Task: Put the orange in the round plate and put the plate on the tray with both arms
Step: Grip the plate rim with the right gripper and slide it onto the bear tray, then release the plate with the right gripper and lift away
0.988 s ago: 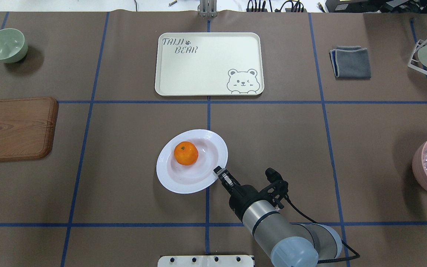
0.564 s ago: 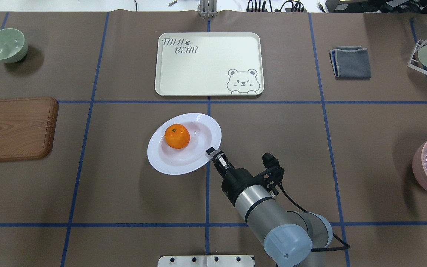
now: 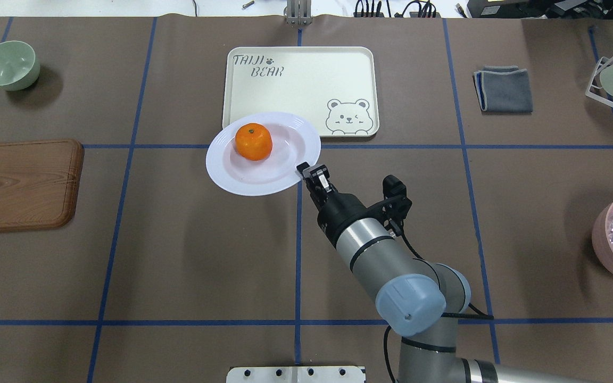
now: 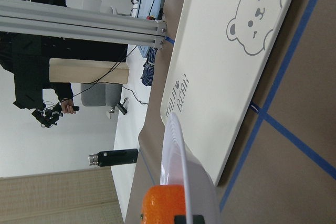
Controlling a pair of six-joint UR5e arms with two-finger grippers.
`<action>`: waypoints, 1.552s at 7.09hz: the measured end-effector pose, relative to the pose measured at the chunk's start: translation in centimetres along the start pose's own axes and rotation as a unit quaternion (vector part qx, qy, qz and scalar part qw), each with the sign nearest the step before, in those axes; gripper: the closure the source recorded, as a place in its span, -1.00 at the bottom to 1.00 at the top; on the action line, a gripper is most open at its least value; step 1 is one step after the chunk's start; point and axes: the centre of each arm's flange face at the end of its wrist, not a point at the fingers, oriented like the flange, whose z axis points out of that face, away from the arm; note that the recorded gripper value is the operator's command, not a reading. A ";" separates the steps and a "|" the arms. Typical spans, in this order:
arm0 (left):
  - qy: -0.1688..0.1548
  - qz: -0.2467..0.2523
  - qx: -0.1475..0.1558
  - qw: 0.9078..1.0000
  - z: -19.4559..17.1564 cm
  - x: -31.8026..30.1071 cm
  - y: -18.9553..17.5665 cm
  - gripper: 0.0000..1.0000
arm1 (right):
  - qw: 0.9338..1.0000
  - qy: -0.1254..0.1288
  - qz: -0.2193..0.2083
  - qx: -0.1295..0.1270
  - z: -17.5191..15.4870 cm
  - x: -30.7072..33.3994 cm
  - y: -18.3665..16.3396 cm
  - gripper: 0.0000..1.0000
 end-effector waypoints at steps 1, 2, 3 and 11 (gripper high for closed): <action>0.000 0.000 0.001 1.000 -0.1 0.0 0.1 -0.96 | 0.999 0.000 0.013 0.031 4.1 -0.2 -1.0 1.00; 0.000 0.000 0.001 1.000 -0.1 0.0 0.1 -0.96 | 0.997 0.002 0.026 0.068 9.0 -0.1 -2.1 1.00; 0.000 0.001 0.002 1.000 -0.2 0.1 0.1 -0.96 | 0.994 0.006 0.035 0.102 13.3 -0.4 -3.4 1.00; 0.000 0.005 0.003 1.000 -0.3 0.6 -0.9 -0.96 | 0.981 0.046 0.029 0.189 22.3 -0.4 -4.1 -1.00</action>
